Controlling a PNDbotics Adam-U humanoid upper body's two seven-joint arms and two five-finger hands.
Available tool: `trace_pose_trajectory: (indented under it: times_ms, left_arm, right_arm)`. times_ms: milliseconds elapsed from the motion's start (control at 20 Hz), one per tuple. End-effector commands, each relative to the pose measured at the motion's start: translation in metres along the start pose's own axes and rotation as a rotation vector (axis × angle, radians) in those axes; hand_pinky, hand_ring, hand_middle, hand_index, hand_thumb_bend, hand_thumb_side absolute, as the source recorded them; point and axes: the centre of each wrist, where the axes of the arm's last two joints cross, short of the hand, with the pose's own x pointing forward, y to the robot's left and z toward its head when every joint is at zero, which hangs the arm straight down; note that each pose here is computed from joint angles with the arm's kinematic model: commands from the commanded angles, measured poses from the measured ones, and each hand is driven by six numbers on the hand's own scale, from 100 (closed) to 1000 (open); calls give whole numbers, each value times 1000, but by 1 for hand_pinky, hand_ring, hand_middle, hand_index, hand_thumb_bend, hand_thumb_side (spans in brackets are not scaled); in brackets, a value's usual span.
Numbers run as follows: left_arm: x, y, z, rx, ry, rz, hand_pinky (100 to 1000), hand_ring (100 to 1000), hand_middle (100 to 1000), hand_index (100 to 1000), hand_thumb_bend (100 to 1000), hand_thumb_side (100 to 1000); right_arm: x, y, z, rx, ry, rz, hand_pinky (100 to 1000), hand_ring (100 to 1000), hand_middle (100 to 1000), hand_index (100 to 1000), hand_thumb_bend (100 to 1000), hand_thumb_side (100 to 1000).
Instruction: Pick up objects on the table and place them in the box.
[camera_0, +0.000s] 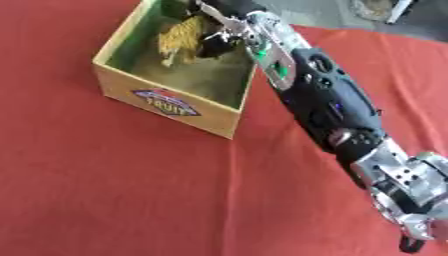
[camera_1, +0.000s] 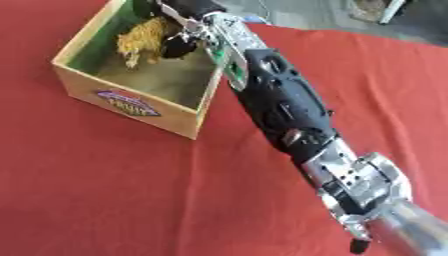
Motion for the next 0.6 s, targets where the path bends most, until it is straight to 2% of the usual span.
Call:
trace_pose_trajectory:
  times_ms: [50, 100, 150, 300, 350, 400, 450, 600]
  left_arm:
    - [6, 2, -4, -14, -28, -5, 498, 446, 563, 679, 100, 554]
    - [6, 2, -4, -14, -27, -5, 498, 446, 563, 679, 100, 554]
    - [6, 2, -4, -15, -27, -5, 498, 446, 563, 679, 100, 554]
    - [6, 2, -4, -17, -27, -5, 498, 446, 563, 679, 100, 554]
    - [6, 2, -4, -17, -27, -5, 497, 446, 563, 679, 100, 554]
    - [6, 2, -4, -18, -27, -5, 497, 446, 563, 679, 100, 554]
    - [6, 1, -4, -19, -27, -5, 497, 446, 563, 679, 100, 555]
    - [6, 1, -4, -21, -27, -4, 497, 446, 563, 679, 100, 556]
  right_arm:
    - [-9, -19, 5, 64, 5, 76, 904, 835, 776, 804, 100, 195]
    - [-9, -21, 5, 89, 8, 96, 905, 838, 782, 808, 100, 204]
    - [-9, -23, 5, 110, 12, 111, 913, 855, 811, 836, 100, 270]
    - [-9, -27, 5, 142, 16, 133, 913, 855, 811, 836, 100, 270]
    - [-9, -27, 5, 147, 17, 136, 944, 907, 882, 907, 154, 585]
    - [-10, -26, 5, 166, 18, 148, 945, 909, 885, 911, 185, 606]
    - [-11, -26, 5, 185, 19, 162, 958, 932, 910, 942, 356, 711]
    - [-13, -33, 5, 218, 29, 205, 974, 963, 945, 977, 447, 757]
